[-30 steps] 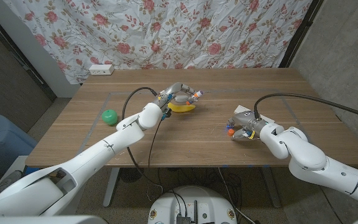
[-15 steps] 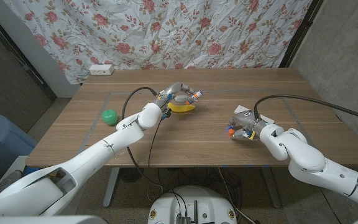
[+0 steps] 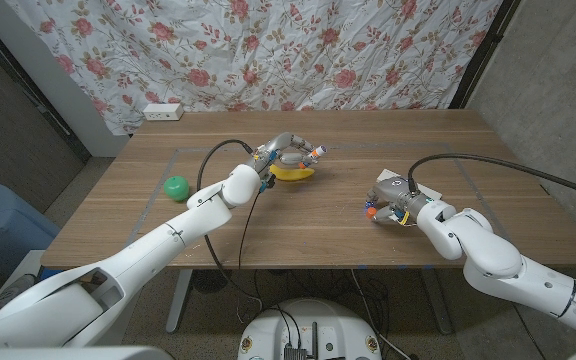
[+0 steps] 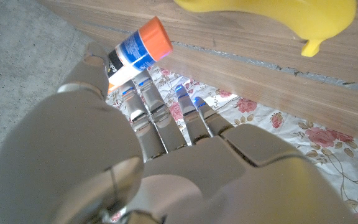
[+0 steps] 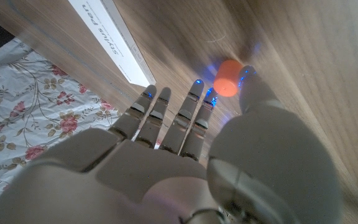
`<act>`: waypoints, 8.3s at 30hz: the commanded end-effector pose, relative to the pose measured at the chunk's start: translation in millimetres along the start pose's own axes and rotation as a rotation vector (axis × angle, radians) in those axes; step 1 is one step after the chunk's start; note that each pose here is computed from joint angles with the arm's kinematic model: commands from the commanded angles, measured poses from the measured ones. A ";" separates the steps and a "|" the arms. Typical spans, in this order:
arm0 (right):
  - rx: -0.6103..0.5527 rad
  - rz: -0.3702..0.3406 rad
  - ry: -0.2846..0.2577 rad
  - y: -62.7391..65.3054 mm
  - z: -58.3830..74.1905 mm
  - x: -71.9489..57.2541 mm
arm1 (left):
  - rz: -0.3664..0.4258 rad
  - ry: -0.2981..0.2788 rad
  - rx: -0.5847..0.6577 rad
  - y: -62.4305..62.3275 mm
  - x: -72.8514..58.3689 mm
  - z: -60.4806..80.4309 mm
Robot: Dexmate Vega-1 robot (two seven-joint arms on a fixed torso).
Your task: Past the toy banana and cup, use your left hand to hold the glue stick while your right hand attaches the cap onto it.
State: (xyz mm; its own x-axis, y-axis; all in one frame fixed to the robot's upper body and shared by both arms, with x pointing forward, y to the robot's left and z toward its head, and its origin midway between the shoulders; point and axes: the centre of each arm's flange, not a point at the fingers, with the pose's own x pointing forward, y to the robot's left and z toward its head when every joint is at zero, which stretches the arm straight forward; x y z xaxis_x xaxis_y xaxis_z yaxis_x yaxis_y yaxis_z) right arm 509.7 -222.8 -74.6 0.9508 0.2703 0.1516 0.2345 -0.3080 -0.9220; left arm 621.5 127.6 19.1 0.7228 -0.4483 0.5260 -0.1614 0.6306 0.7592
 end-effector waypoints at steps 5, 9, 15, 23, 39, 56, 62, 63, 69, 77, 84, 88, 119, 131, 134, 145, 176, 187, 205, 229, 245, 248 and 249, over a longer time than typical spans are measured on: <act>-0.012 -0.018 -0.007 1.2 0.4 3.3 | -0.005 0.002 0.003 -0.6 0.3 -1.3; -0.013 -0.024 -0.008 2.6 -0.2 2.8 | -0.004 0.002 0.003 0.0 0.4 -1.4; -0.014 -0.035 -0.015 3.4 0.0 2.8 | -0.007 0.000 0.008 -0.3 0.5 -1.1; -0.008 -0.048 -0.018 3.5 -1.1 2.2 | -0.005 0.001 0.008 -1.1 -0.9 -0.5; -0.002 -0.051 -0.019 1.2 -3.8 1.8 | -0.007 0.000 0.010 -0.8 -0.5 -0.6; 0.060 -0.075 0.026 -13.4 -13.3 -0.6 | -0.020 -0.016 -0.012 -5.3 5.3 -0.2; 0.093 -0.106 0.051 -21.1 -19.2 -2.1 | -0.033 -0.023 -0.022 -9.5 8.7 0.9; 0.093 -0.112 0.053 -22.5 -19.6 -2.5 | -0.034 -0.024 -0.026 -10.0 9.0 1.0; 0.150 -0.136 0.068 -29.5 -22.9 -6.7 | -0.045 -0.024 -0.034 -11.5 9.7 0.7; 0.216 -0.168 0.083 -39.0 -29.2 -14.4 | -0.055 -0.026 -0.045 -12.8 8.8 -0.4; 0.274 -0.196 0.081 -47.9 -35.4 -18.4 | -0.061 -0.032 -0.045 -13.2 8.9 0.4; 0.316 -0.217 0.075 -51.5 -39.5 -19.1 | -0.066 -0.036 -0.045 -13.3 9.6 1.1; 0.590 -0.339 0.025 -70.5 -58.8 -15.5 | -0.082 -0.083 -0.054 -10.3 14.0 10.2; 0.639 -0.353 0.002 -75.5 -62.2 -12.9 | -0.110 -0.101 -0.031 -12.9 13.2 16.9; 0.658 -0.358 -0.003 -77.2 -63.0 -12.4 | -0.118 -0.112 0.003 -12.6 13.4 19.4; 0.697 -0.366 -0.013 -79.6 -60.6 -10.2 | -0.110 -0.124 0.024 -9.8 12.1 23.2; 0.696 -0.360 -0.025 -99.5 -45.4 4.8 | -0.108 -0.153 0.020 -15.1 18.7 26.7; 0.684 -0.378 -0.031 -105.8 -36.4 11.0 | -0.107 -0.155 0.020 -16.2 18.5 26.8; 0.655 -0.374 -0.036 -111.8 -26.2 18.8 | -0.105 -0.157 0.019 -16.8 17.7 27.3; 0.631 -0.356 -0.029 -108.6 -23.1 21.9 | -0.103 -0.166 0.023 -16.5 19.5 28.0; 0.620 -0.349 -0.026 -107.6 -23.2 21.8 | -0.099 -0.167 0.024 -17.0 18.5 28.7; 0.623 -0.352 -0.023 -107.4 -23.5 22.1 | -0.099 -0.167 0.023 -17.2 18.1 28.8; 0.622 -0.350 -0.022 -107.3 -23.7 22.2 | -0.099 -0.166 0.023 -17.3 17.9 28.8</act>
State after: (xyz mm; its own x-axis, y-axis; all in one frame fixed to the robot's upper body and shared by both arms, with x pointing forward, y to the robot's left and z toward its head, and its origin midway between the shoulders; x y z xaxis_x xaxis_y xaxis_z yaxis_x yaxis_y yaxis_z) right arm 509.7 -205.1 36.7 0.8329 0.2808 0.4768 0.3596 0.3803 -0.8521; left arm 619.1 91.0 27.3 0.6156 -0.6077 0.5017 -0.1107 0.5636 0.8186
